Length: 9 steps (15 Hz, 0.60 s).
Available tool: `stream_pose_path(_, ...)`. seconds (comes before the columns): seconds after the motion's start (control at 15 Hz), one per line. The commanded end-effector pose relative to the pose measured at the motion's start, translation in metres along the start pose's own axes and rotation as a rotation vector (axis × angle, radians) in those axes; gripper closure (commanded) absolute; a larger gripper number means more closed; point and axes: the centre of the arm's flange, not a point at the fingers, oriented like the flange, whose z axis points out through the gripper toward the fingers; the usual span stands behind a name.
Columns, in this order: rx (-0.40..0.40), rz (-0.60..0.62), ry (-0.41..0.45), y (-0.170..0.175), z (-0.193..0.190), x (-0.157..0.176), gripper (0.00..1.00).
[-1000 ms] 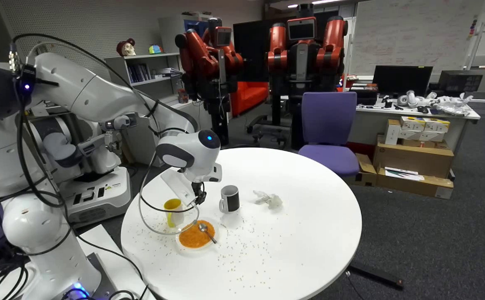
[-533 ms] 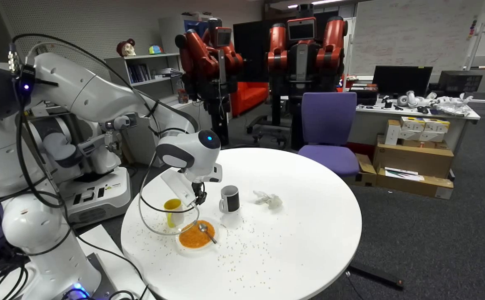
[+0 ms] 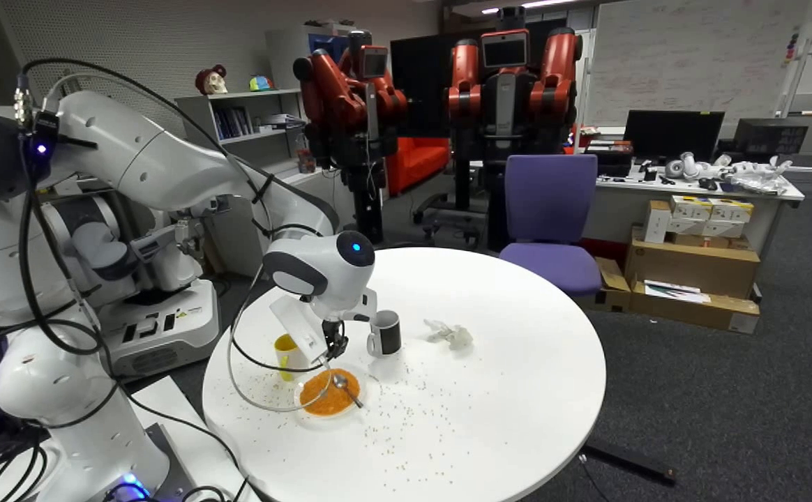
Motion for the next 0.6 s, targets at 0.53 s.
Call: stream_pose_path(0.53, 0.171, -0.013, -0.025, 0.129, -0.032, -0.012, 0.00)
